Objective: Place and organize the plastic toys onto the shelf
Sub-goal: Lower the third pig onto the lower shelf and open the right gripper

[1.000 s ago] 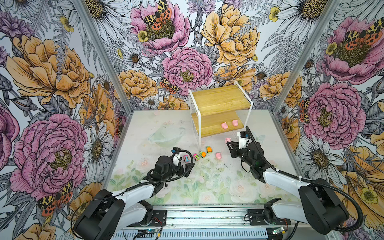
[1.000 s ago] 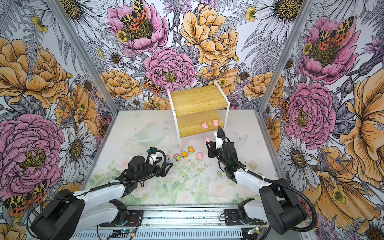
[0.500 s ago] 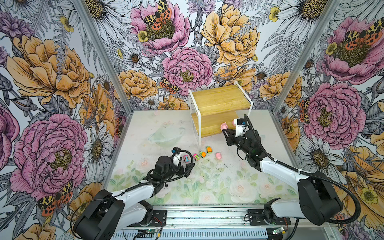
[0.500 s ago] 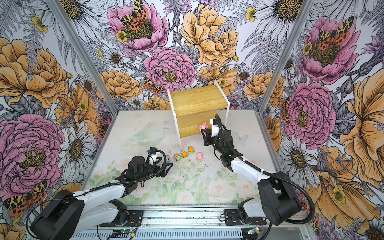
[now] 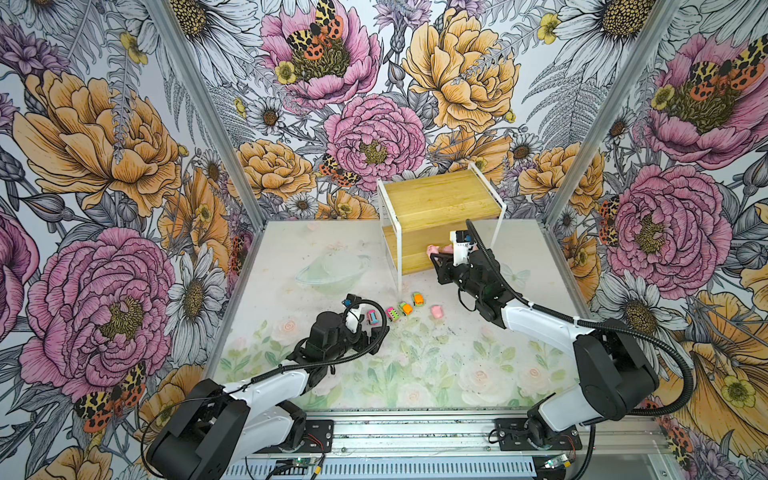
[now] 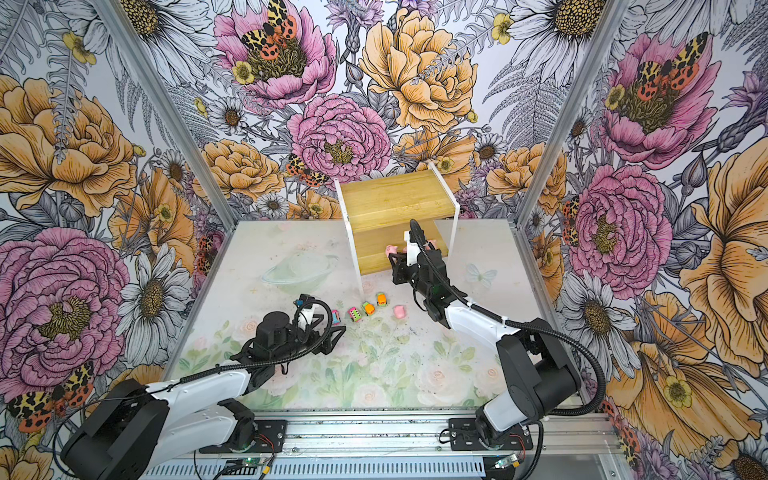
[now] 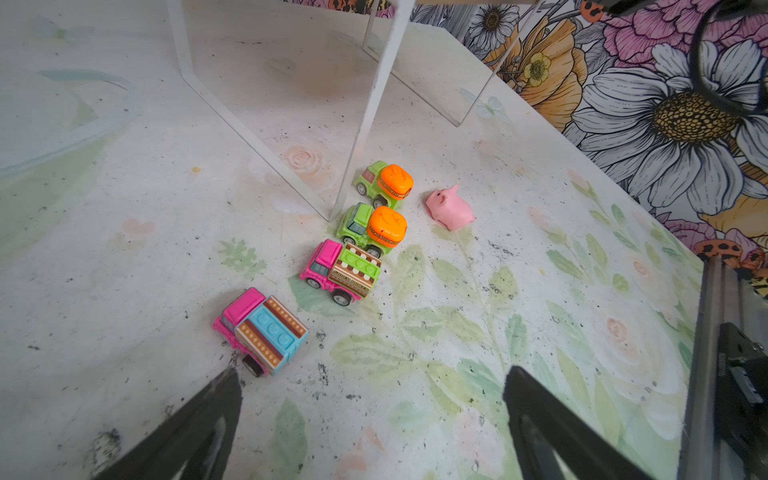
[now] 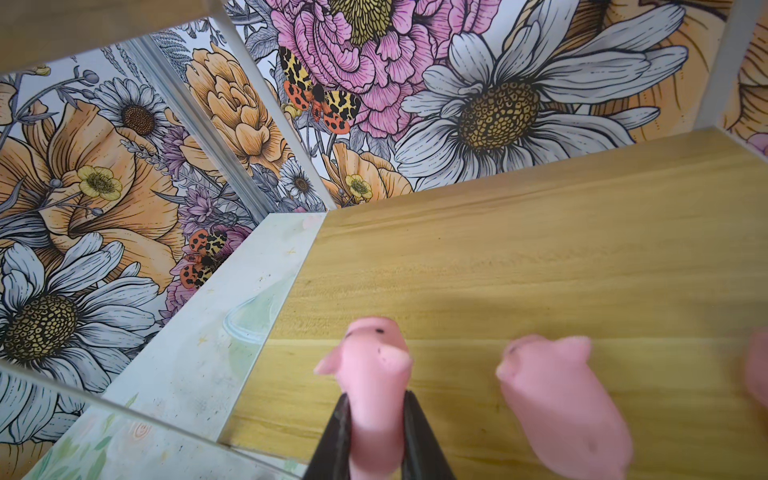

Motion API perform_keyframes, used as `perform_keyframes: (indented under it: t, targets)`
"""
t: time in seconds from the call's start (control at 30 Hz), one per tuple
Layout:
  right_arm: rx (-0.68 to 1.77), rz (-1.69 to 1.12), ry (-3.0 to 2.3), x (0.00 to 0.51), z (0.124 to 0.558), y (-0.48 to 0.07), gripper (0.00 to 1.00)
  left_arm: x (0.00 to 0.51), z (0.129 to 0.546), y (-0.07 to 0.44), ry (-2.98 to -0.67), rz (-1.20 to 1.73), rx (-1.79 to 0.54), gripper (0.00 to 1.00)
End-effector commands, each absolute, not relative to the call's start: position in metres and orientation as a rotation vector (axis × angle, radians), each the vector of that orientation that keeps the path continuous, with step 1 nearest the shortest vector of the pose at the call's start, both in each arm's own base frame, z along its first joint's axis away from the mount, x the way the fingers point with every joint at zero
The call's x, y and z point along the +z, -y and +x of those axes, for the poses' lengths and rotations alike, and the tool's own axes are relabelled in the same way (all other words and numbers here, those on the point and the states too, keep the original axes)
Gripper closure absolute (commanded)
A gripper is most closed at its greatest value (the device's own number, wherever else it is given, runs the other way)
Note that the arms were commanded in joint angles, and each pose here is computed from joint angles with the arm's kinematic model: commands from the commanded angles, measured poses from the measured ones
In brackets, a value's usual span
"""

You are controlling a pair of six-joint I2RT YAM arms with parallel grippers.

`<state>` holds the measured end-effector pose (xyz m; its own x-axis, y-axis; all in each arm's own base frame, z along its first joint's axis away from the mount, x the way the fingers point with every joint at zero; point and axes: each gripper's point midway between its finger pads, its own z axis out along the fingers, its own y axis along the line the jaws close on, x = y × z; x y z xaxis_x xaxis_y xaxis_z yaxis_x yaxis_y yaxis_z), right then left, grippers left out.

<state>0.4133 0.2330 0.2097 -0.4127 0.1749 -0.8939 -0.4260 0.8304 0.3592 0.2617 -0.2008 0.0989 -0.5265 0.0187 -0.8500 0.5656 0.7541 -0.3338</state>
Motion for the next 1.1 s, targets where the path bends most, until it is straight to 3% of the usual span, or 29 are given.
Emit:
perform_keyframes:
  t: [0.0, 1.07]
  targets:
    - [0.631, -0.130, -1.895, 0.214, 0.423, -0.231, 0.78, 0.107, 0.266, 0.203, -1.995, 0.456, -0.720, 0.01]
    - [0.590, -0.046, -1.961, 0.200, 0.431, -0.242, 0.78, 0.108, 0.266, 0.202, -1.990, 0.457, -0.718, 0.01]
